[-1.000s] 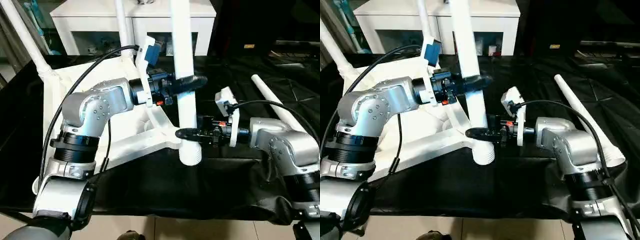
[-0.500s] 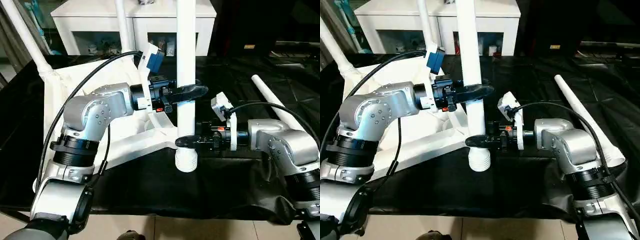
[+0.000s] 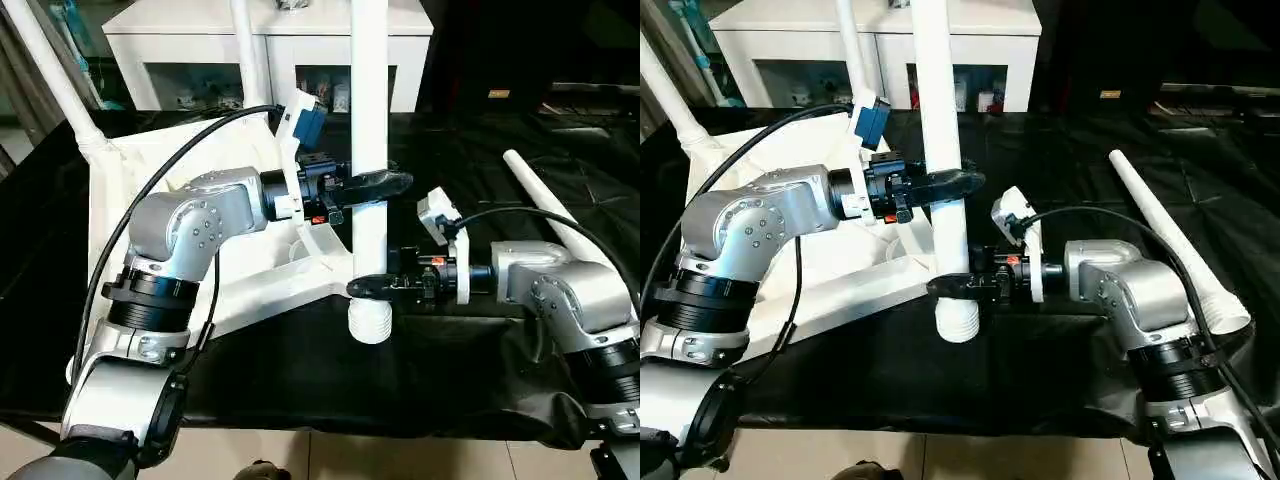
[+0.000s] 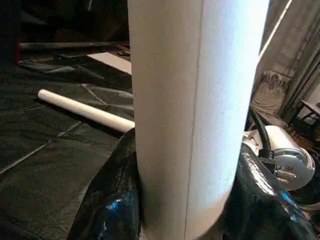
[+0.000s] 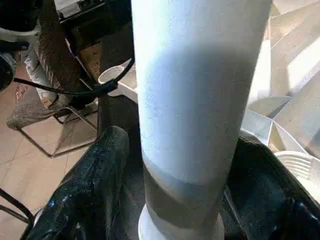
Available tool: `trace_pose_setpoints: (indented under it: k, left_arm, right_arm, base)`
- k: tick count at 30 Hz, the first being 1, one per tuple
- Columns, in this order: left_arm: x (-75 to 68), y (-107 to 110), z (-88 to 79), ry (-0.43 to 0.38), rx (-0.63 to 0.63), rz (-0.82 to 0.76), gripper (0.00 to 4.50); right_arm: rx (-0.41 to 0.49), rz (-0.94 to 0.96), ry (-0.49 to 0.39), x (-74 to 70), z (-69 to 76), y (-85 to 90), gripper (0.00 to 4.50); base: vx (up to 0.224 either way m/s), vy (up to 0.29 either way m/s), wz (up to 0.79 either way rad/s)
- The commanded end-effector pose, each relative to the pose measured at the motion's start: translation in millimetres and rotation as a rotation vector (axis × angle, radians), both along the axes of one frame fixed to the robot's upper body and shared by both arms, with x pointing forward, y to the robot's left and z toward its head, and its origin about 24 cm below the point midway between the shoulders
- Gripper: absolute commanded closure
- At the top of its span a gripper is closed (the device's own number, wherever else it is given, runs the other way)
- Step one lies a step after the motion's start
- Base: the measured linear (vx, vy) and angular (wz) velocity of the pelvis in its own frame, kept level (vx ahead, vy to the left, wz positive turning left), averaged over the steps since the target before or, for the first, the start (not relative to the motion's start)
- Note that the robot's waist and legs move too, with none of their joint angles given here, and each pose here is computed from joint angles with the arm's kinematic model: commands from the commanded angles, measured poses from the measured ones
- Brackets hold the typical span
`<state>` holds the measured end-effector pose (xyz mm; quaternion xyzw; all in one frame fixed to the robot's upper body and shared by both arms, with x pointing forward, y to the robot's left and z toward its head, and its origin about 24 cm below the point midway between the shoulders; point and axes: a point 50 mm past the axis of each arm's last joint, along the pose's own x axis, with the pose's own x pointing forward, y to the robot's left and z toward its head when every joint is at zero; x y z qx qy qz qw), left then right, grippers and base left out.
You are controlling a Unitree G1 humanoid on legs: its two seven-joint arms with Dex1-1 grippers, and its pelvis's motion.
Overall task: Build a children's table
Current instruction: Pick table leg
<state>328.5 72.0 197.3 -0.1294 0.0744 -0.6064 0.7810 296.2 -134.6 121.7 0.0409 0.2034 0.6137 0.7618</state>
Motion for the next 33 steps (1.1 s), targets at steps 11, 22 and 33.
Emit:
trace_pose_setpoints:
  k: [11,22,33]
  left_arm:
    - [1.2,-2.4,10.6,-0.038,-0.013,-0.008,2.75]
    - [1.7,-1.7,11.2,-0.037,-0.019,-0.007,2.75]
    - [3.4,0.2,13.5,-0.052,-0.032,0.012,2.75]
  right_arm:
    - [0.005,0.029,0.008,-2.9,-2.3,6.5,1.48]
    - [0.014,0.033,0.016,-2.9,-3.0,8.2,2.34]
    - [0.019,0.025,0.012,-1.4,-2.2,6.9,2.65]
  base:
    - [0.000,0.000,0.00]
    - [0.000,0.000,0.00]
    - [0.000,0.000,0.00]
